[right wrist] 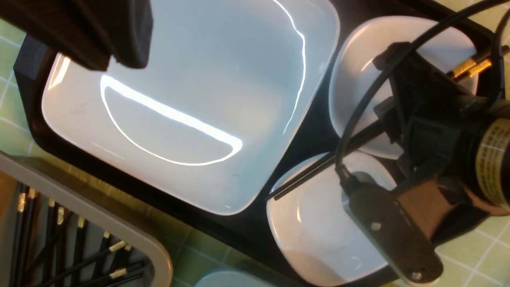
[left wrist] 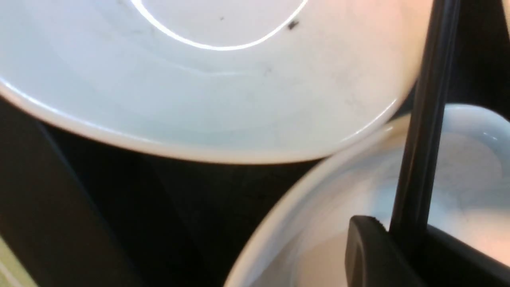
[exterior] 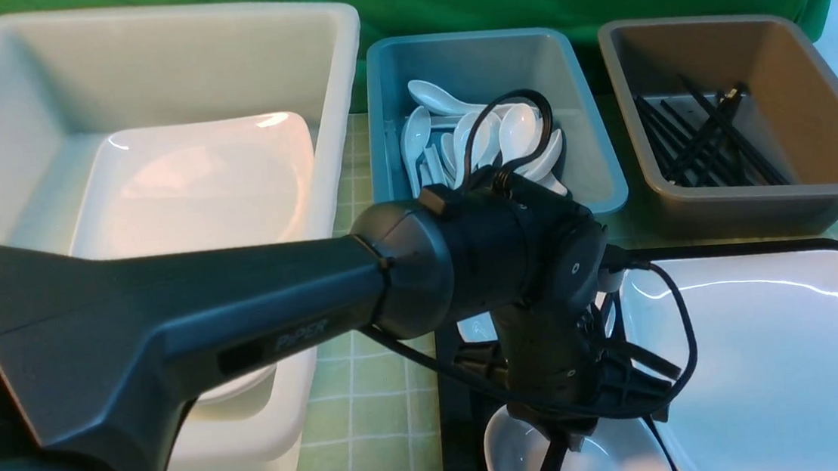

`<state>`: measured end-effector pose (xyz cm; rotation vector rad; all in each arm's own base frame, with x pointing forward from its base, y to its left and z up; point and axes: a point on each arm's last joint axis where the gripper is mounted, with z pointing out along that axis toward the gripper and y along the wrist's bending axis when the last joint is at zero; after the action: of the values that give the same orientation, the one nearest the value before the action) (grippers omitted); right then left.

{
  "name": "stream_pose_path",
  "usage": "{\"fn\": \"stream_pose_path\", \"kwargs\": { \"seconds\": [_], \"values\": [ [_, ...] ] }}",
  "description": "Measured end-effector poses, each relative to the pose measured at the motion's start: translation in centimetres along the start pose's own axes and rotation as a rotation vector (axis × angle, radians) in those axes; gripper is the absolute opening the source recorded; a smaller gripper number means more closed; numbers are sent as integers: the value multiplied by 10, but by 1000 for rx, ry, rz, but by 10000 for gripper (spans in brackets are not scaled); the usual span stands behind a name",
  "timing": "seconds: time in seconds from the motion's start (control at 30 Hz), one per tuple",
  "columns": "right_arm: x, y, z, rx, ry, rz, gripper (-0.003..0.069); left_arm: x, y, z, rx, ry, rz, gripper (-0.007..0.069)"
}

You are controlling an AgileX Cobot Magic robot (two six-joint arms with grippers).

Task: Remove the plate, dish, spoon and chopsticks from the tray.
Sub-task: Use the left arm to grab a pair of chopsticks from the plate, then use the left arm to put the chopsticks into the small storage box on the right

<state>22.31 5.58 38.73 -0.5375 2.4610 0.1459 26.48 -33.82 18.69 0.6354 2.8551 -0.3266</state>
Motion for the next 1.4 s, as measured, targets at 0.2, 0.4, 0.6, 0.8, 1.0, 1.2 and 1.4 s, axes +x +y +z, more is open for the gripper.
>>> {"fn": "stream_pose_path", "kwargs": {
  "seconds": [0.2,0.4,0.6,0.8,1.0,1.2,1.4],
  "values": [
    [0,0,-1,3,-10,-2,67,-11,-8,-18,42,-56,85,53],
    [-11,-7,-12,100,-181,6,70,-66,-38,-98,186,-511,219,53],
    [-19,-15,-15,181,-272,46,59,-105,-48,-132,258,-835,241,53],
    [-24,-21,-26,220,-390,94,-4,-151,-41,-111,287,-983,192,53],
    [-22,-19,-38,225,-439,103,-6,-178,-31,-73,292,-1065,168,53],
    [-17,-17,-47,226,-450,105,-6,-194,-20,-35,300,-1169,148,53],
    [-12,-17,-37,223,-422,101,-6,-195,-16,-15,292,-1164,146,63]
  ]
}}
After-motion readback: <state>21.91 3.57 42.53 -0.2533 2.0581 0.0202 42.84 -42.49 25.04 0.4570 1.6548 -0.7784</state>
